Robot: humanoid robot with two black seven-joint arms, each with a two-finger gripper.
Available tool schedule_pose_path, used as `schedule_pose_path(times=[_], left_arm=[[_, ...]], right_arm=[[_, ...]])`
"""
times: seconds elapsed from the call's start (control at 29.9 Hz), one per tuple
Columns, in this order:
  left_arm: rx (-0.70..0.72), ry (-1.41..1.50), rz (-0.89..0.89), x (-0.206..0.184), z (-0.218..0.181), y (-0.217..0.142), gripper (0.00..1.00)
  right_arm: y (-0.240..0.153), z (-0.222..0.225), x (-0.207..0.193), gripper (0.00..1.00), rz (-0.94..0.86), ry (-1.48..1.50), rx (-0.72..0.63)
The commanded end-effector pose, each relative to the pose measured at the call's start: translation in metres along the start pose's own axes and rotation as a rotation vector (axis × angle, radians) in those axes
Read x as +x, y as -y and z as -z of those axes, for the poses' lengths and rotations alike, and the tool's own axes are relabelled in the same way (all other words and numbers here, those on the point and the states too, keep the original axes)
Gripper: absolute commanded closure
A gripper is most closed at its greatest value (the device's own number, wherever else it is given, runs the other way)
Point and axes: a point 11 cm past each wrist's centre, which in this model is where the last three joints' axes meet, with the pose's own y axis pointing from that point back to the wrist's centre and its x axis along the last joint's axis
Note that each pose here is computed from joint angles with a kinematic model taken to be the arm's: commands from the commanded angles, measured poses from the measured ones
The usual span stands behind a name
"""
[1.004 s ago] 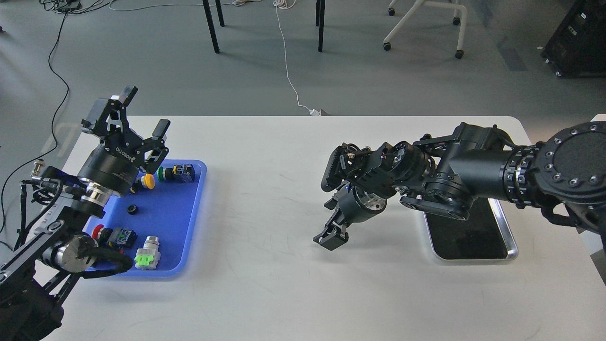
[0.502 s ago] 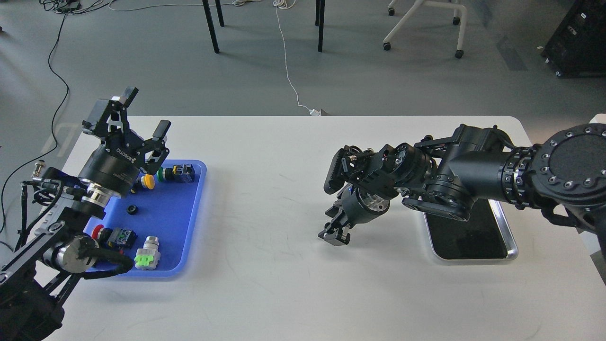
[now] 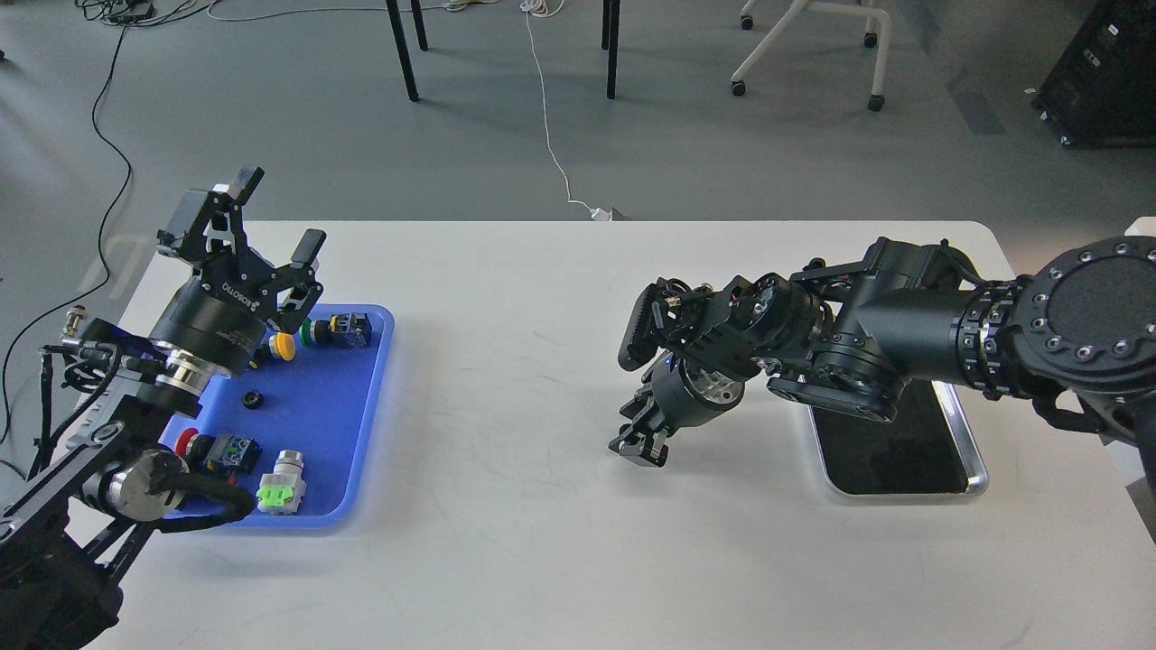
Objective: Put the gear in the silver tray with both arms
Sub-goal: 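Carry the gear with the right arm over the silver tray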
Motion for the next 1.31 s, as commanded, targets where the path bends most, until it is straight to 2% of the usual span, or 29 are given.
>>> schedule_pose_path(times=[0.0,0.2,0.5,0.7,1.0,1.1,1.27], left_arm=[[0.000,0.000,0.000,0.000,0.000,0.000,0.02],[-0.001,0.000,0.001,0.000,0.000,0.001,0.02],[-0.002,-0.002,0.003,-0.001,0.000,0.001,0.02],[-0.002,-0.004,0.004,-0.002,0.001,0.001,0.02],[-0.005,-0.010,0.012,-0.005,0.001,0.002,0.02],[-0.007,-0.016,0.019,-0.008,0.001,0.003,0.02],[-0.009,-0.027,0.023,-0.012,0.004,0.004,0.02]], right_arm=[[0.000,0.000,-0.001,0.68,0.002,0.000,0.000],[0.000,0.000,0.000,0.82,0.004,0.000,-0.001],[-0.010,-0.008,0.005,0.84,-0.014,0.008,-0.019],[-0.061,-0.050,0.000,0.84,-0.038,0.042,-0.134],[-0.140,-0.107,-0.085,0.83,-0.026,0.221,-0.306],[-0.151,-0.112,-0.114,0.83,-0.005,0.266,-0.334],[-0.148,-0.113,-0.149,0.83,0.031,0.319,-0.346]])
